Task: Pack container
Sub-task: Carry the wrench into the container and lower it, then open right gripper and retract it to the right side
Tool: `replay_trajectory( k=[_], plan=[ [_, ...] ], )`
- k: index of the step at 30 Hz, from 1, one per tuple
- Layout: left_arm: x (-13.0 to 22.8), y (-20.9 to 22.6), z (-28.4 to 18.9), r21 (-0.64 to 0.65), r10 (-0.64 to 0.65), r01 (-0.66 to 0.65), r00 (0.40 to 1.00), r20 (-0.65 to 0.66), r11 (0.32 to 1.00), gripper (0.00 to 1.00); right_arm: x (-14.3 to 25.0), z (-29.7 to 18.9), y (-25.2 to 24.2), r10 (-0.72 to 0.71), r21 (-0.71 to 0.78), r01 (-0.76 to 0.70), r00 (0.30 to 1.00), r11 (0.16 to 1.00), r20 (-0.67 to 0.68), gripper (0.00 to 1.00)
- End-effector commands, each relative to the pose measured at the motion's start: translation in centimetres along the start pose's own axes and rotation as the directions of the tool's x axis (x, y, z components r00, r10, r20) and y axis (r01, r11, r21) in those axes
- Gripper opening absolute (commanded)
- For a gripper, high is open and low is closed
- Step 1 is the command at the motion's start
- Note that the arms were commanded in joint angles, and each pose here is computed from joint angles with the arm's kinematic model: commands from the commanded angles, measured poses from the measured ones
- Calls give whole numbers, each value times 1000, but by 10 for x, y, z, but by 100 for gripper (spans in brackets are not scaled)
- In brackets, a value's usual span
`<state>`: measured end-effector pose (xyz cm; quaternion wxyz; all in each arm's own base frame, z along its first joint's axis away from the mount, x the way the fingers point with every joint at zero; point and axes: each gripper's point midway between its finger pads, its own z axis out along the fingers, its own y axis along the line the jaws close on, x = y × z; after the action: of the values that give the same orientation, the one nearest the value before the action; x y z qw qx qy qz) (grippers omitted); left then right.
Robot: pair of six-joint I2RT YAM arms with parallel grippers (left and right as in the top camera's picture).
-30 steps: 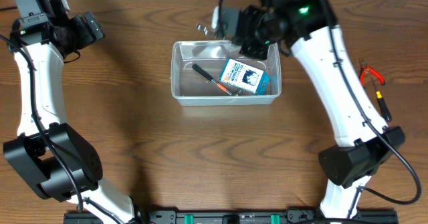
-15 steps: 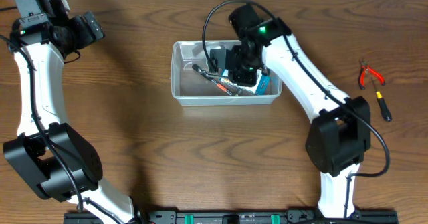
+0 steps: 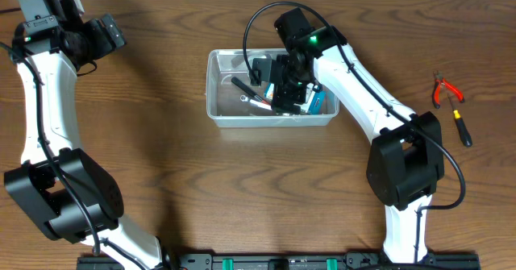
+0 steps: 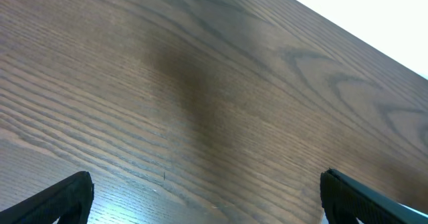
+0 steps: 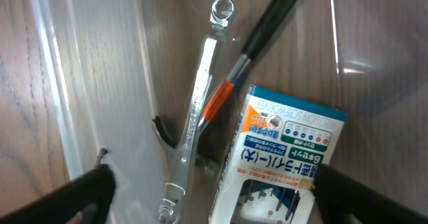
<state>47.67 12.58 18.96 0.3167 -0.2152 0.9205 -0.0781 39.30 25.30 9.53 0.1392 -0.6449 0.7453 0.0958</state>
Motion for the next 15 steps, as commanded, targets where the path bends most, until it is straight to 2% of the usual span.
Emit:
replay_trajectory(
  k=[1, 5, 10, 12, 15],
  plan=[
    [-8, -5, -10, 14, 1, -2, 1000, 27, 1000, 98, -2, -1, -1, 86, -1, -86, 996, 996, 11, 99],
    [-8, -5, -10, 14, 2, -2, 1000, 26, 1000, 98, -12, -18, -8, 177, 28, -178, 983, 984, 43, 99],
    [-8, -5, -10, 14, 2, -2, 1000, 27, 1000, 98, -21, -83, -37, 326, 135, -343, 936, 930, 132, 99],
    [-8, -5, -10, 14, 2, -2, 1000, 26, 1000, 98, -9, -115, -54, 406, 201, -430, 901, 880, 153, 99],
    [-8, -5, -10, 14, 2, -2, 1000, 26, 1000, 98, 34, -163, -79, 562, 304, -586, 809, 751, 173, 97]
  ],
)
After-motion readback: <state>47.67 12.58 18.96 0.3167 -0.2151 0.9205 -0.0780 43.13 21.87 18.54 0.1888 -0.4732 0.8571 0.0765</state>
